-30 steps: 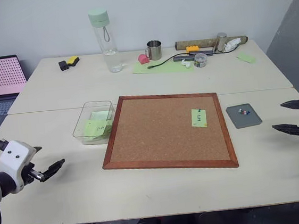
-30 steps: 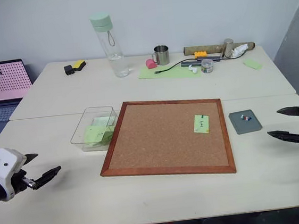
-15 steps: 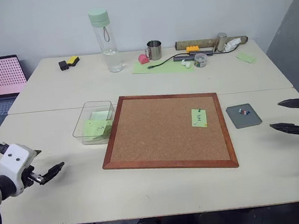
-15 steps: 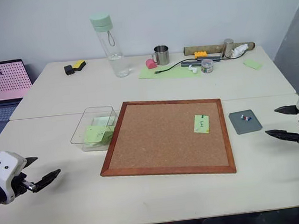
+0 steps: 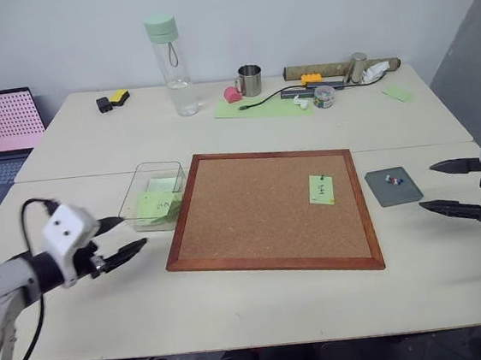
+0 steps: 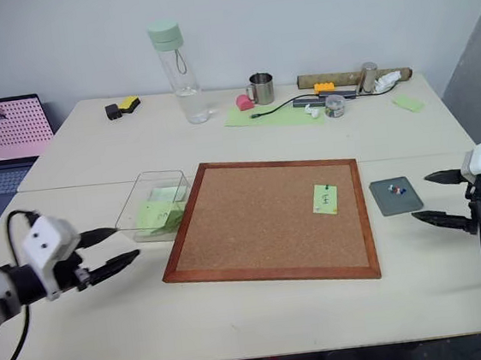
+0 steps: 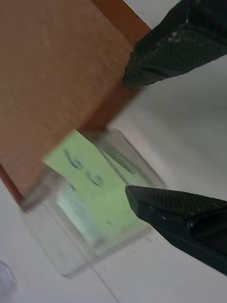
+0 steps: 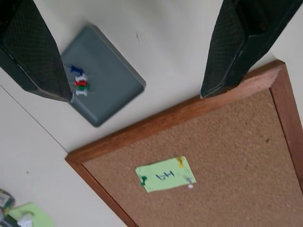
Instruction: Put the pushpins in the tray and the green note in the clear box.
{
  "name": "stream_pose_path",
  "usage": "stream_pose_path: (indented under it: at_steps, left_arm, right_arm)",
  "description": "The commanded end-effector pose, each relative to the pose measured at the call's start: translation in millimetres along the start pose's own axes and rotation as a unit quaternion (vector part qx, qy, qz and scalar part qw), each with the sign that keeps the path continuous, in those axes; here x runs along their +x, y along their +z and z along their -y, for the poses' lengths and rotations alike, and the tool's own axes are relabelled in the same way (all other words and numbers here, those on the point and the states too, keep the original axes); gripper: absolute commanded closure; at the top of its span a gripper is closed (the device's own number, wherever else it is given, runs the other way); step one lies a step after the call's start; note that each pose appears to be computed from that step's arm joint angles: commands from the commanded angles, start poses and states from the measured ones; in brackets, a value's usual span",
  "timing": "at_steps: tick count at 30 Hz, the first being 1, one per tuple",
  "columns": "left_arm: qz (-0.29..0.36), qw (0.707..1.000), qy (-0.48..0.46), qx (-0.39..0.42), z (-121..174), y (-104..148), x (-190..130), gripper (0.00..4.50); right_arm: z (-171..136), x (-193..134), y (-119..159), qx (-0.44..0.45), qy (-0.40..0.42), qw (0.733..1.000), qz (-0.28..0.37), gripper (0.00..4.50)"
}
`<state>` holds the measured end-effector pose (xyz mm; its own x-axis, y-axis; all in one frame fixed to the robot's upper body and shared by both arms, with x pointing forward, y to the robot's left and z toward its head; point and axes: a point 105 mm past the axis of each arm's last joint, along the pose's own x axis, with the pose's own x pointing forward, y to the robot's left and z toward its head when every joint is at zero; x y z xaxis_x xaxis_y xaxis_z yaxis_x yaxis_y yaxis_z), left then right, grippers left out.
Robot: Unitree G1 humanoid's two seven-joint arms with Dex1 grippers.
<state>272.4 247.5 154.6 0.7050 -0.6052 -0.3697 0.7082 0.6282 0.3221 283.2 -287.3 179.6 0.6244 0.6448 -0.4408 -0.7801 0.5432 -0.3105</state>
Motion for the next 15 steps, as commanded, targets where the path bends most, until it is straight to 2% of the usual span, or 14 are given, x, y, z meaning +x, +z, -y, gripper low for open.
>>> stream_pose_path:
  at_steps: [1,6,12,15]
  left_arm:
    - [0.065,0.998,-0.024,0.006,11,33,35,2.06]
    - [0.111,0.992,-0.057,-0.002,27,52,87,3.08]
    - [0.121,0.989,-0.081,-0.002,48,49,137,4.23]
    - [0.134,0.987,-0.088,-0.015,58,52,156,4.48]
  right_arm:
    - [-6,8,23,-0.026,0.012,0.999,0.031,0.00]
    - [-14,32,32,-0.041,0.019,0.998,0.047,0.00]
    - [-15,68,44,-0.032,0.023,0.997,0.072,0.00]
    - [-12,89,50,-0.025,0.015,0.996,0.078,0.00]
